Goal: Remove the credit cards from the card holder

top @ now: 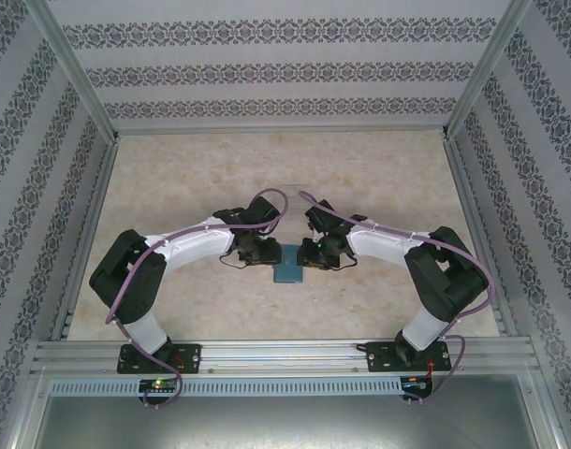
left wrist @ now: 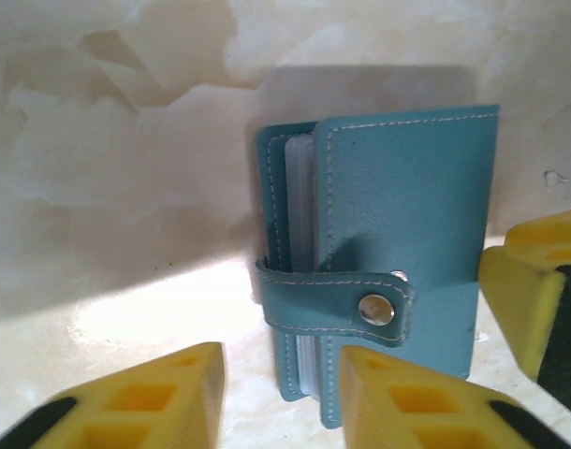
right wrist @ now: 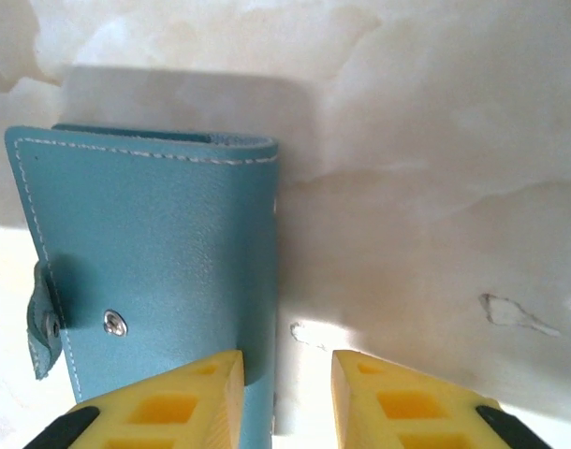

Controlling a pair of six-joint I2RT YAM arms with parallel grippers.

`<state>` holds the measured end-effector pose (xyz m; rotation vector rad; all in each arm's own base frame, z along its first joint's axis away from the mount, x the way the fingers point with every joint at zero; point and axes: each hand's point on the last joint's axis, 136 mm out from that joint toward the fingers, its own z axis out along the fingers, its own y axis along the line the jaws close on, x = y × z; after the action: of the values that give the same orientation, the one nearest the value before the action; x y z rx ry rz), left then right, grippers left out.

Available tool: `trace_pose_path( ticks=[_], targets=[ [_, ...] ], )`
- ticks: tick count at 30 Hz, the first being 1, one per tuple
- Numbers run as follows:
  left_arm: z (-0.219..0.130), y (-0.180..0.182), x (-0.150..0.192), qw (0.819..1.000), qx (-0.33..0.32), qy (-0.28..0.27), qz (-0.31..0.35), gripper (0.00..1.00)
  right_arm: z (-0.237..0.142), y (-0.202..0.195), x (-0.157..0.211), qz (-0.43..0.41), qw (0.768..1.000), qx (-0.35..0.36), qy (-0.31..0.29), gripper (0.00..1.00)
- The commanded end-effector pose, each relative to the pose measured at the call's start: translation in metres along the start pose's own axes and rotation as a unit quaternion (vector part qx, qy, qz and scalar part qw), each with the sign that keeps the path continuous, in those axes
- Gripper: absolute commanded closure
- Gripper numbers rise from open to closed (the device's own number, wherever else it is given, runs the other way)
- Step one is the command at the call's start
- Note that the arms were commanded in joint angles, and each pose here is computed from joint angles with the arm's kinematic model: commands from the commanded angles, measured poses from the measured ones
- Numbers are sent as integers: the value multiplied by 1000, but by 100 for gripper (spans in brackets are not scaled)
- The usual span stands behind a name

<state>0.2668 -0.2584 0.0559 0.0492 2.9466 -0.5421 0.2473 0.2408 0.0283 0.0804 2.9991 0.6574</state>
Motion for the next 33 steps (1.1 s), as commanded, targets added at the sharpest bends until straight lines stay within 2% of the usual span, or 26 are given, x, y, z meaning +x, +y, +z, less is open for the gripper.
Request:
trace_pose_path(
  ticks=[1,9,14,24,28,33],
  targets=[
    [-7,-11,-6,999,31,-9,5,55,-11,2,0,-9,1000,16,-12,68],
    [-2,-22,-7,1000,5,8,28,39,-32,-1,-8,14,999,-2,-48,71],
    [4,-21,-7,999,-23,21,38,33,-42,-6,-9,18,998,-1,-57,71],
    [10,-9,1,996,-54,47,47,42,-47,-8,-10,18,998,0,-62,71],
    [5,-4,-1,996,-65,38,46,52,-48,-6,-11,17,998,-1,-62,71],
    [-3,0,-3,996,-74,24,44,60,-49,-4,-12,15,998,0,-63,71]
  ],
)
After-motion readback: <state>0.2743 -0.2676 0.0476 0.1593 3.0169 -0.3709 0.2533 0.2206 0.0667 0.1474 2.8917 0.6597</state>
